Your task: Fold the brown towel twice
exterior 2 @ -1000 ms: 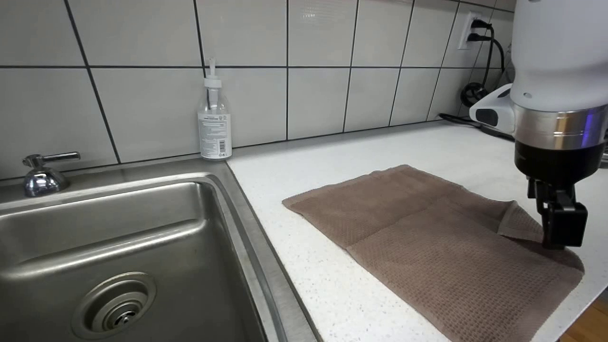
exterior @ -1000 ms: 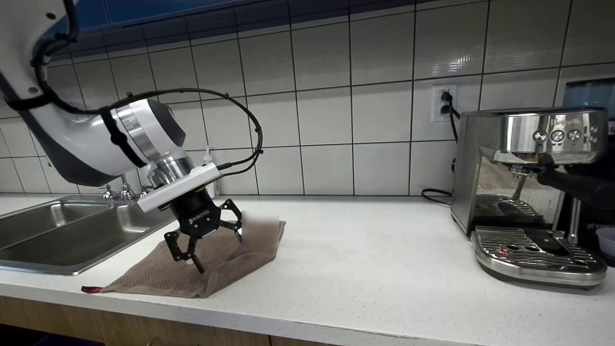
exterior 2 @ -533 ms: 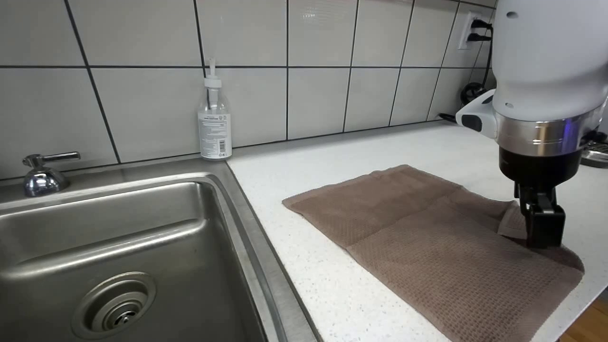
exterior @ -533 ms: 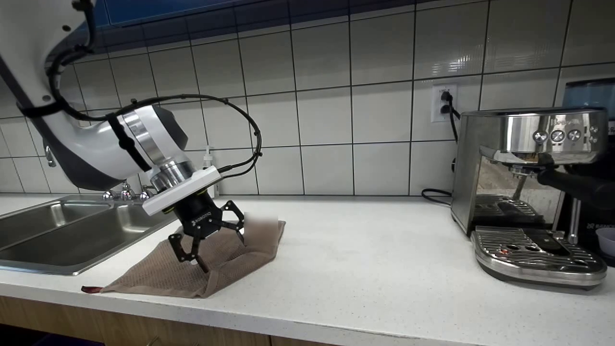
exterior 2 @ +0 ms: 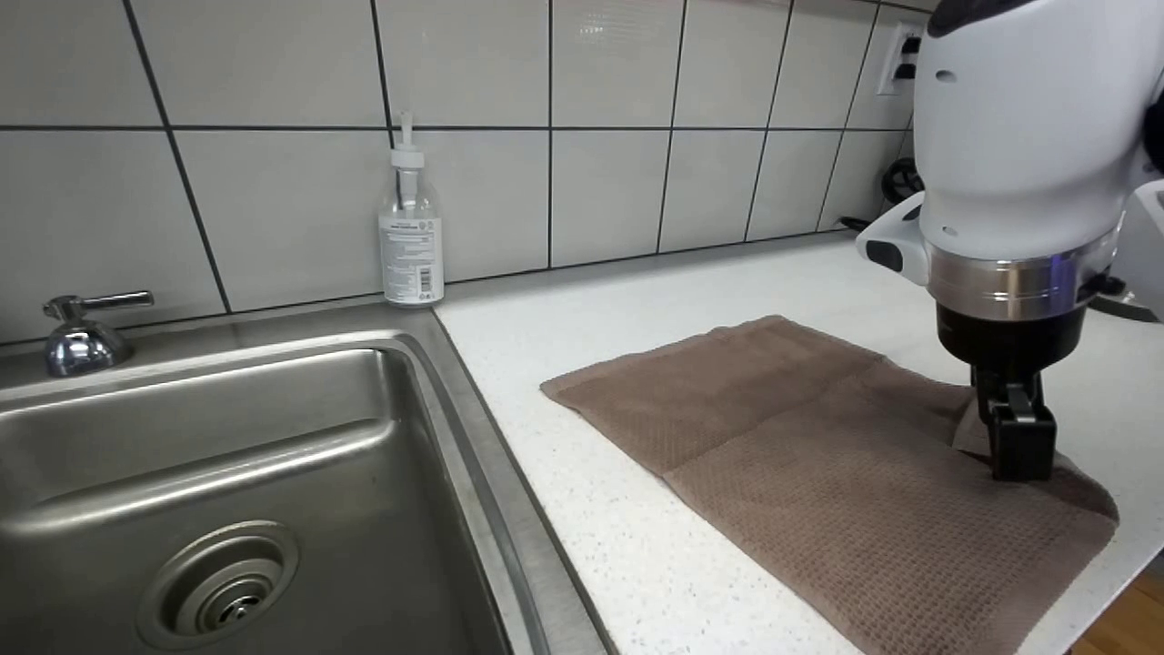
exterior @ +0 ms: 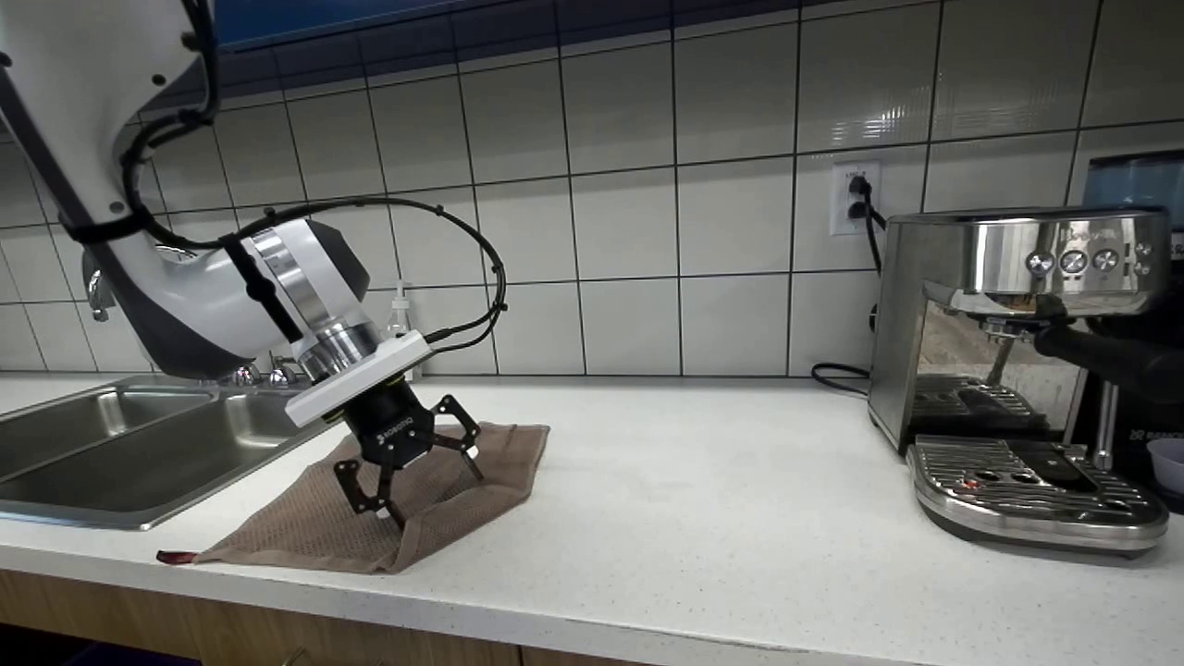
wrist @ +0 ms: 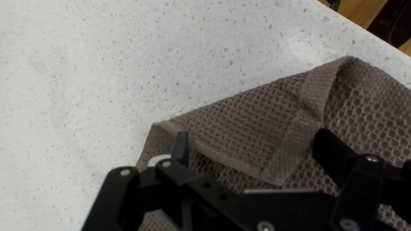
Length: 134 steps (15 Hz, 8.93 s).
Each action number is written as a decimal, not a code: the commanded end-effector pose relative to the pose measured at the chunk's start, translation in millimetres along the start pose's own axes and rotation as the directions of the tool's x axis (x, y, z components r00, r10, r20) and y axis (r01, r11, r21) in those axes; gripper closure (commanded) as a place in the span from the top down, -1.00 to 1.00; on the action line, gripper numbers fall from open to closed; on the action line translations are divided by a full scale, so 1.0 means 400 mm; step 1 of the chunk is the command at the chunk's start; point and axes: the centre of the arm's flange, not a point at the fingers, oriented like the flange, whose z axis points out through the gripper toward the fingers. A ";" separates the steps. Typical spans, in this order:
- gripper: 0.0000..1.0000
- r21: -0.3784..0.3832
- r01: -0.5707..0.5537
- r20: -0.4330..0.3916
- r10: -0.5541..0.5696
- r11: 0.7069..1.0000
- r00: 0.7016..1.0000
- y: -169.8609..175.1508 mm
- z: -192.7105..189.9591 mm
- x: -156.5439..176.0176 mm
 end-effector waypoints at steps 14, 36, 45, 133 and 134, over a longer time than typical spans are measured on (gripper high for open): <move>-0.77 -0.067 0.012 0.000 -0.012 0.998 1.000 0.015 0.016 0.019; -0.99 0.001 -0.109 -0.060 0.109 0.994 0.992 0.167 -0.086 -0.101; -0.99 0.040 -0.151 -0.137 0.155 0.988 0.978 0.204 -0.190 -0.113; -0.99 0.044 -0.091 -0.299 0.100 0.995 0.949 -0.046 -0.461 0.537; -0.99 0.047 -0.096 -0.297 0.106 0.994 0.949 -0.048 -0.457 0.540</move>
